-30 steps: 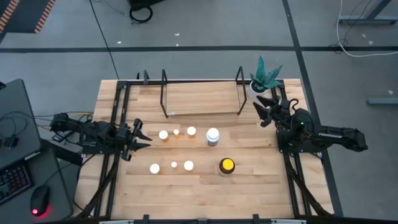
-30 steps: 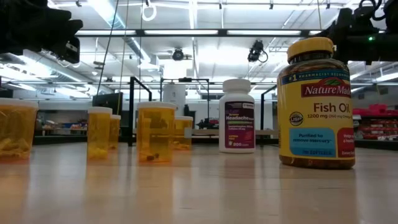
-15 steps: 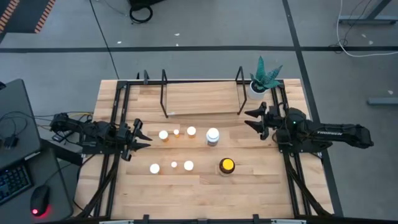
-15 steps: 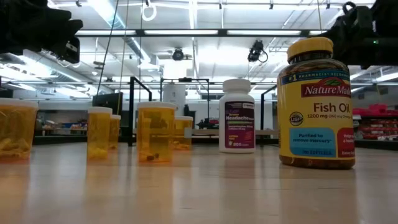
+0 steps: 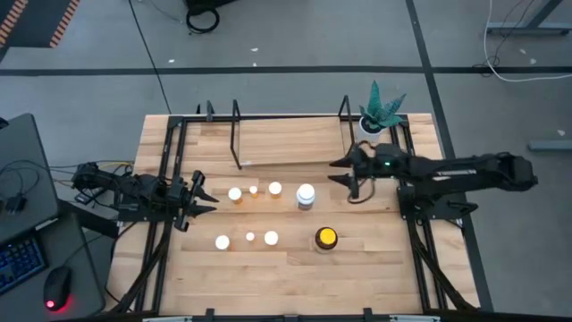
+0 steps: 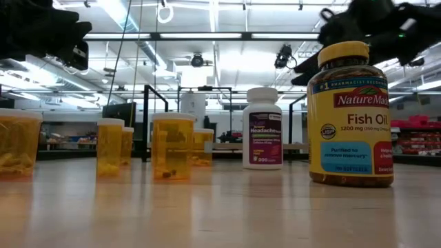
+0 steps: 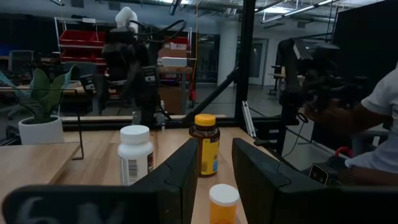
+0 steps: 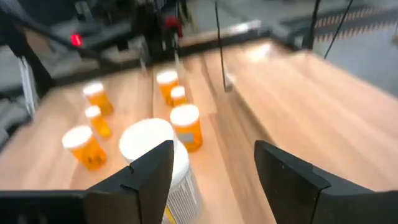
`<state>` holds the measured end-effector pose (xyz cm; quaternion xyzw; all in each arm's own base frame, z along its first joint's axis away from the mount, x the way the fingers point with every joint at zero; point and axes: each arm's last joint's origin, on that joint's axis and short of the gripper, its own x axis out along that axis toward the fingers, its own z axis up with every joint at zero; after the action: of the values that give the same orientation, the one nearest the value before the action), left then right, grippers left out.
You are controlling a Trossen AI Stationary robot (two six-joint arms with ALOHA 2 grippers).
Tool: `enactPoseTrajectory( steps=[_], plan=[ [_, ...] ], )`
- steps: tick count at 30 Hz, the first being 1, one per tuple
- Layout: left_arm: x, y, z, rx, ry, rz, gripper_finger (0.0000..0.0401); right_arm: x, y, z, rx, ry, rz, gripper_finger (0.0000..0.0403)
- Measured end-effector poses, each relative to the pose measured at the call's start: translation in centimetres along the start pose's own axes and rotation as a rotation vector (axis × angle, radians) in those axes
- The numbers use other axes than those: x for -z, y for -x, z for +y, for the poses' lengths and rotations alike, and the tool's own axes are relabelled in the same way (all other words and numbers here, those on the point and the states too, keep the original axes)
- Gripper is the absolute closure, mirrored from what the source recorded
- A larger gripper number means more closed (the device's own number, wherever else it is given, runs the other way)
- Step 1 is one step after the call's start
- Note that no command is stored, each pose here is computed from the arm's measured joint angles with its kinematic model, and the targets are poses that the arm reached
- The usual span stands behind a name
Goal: Pick and place medicine bottles onto shelf by color
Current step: Put the white bottle on the shelf
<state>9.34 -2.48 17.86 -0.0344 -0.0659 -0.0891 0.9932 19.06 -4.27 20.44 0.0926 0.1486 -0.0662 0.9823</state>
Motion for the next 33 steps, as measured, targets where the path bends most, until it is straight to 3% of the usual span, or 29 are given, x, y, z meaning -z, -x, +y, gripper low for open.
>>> enactPoseTrajectory(
  steps=[9,19,24,33],
  plan=[
    [0.0,0.0,0.0,0.0,0.0,0.0,0.0294,-1.8,-4.2,1.7,-0.047,0.05,0.261,0.0159],
    [0.0,0.0,0.0,0.0,0.0,0.0,0.0294,-4.8,-6.9,4.4,-0.103,0.112,0.467,0.0072],
    [0.0,0.0,0.0,0.0,0.0,-0.001,0.0294,-5.9,-8.7,5.3,-0.051,0.179,0.599,0.004],
    [0.0,0.0,0.0,0.0,0.0,-0.001,0.0294,-7.1,-11.2,6.2,-0.038,0.244,0.711,0.0031]
  ],
)
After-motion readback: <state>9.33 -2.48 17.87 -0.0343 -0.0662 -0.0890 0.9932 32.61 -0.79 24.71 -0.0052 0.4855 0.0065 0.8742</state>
